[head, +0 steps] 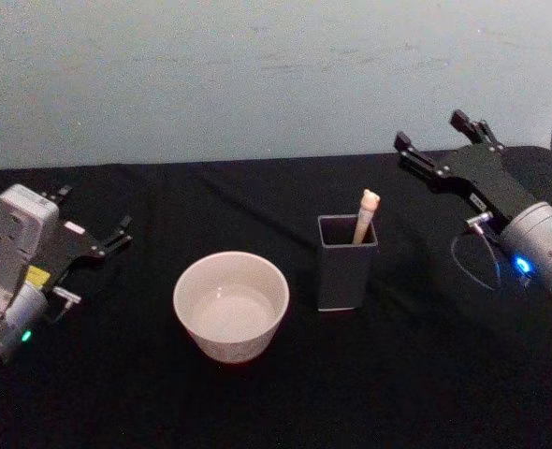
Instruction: Pick up the stirring spoon with one hand, stir inside the cup, then place it back in its original position.
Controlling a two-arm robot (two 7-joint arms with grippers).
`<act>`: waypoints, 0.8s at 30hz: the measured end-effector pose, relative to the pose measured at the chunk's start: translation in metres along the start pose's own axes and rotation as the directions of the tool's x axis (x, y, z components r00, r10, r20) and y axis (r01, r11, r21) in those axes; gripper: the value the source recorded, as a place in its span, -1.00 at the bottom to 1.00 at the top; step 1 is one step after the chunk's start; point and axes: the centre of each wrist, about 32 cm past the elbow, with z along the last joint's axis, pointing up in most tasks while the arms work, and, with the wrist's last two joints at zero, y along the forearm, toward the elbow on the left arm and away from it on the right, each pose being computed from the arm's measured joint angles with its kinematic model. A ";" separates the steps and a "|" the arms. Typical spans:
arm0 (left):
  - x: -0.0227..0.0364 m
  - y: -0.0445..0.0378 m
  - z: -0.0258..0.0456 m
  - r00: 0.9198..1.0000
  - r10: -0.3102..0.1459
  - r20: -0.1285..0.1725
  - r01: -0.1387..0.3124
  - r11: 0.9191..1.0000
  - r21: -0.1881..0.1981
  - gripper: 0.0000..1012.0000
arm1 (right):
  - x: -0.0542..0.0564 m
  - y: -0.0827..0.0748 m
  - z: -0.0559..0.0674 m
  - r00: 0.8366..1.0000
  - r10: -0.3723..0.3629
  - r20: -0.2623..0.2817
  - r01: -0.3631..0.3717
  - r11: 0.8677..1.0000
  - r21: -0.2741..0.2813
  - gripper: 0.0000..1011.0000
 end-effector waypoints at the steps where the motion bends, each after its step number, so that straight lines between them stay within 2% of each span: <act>1: 0.0000 0.0000 0.0000 1.000 0.000 0.000 0.000 1.000 0.000 0.98 | 0.001 0.000 -0.004 0.999 -0.038 0.024 0.038 0.999 -0.019 0.98; 3: 0.0000 0.0000 0.0000 1.000 0.000 0.000 0.000 1.000 0.000 0.98 | 0.001 0.001 -0.012 0.996 -0.076 0.055 0.079 0.995 -0.058 0.98; 4: 0.0000 0.0000 0.0000 1.000 0.000 0.000 0.000 1.000 0.000 0.98 | 0.001 0.001 -0.012 0.996 -0.076 0.055 0.079 0.995 -0.058 0.98; 7: 0.0000 0.0000 0.0000 1.000 0.000 0.000 0.000 1.000 0.000 0.98 | 0.000 -0.001 -0.026 0.992 -0.095 0.080 0.105 0.985 -0.135 0.98; 15: 0.0000 0.0000 0.0000 1.000 0.000 0.000 0.000 1.000 0.000 0.98 | -0.005 -0.005 -0.049 0.992 -0.088 0.085 0.107 0.962 -0.250 0.98; 24: 0.0000 0.0000 0.0000 1.000 0.000 0.000 0.000 1.000 0.000 0.98 | -0.005 -0.004 -0.050 0.993 -0.085 0.086 0.104 0.960 -0.259 0.98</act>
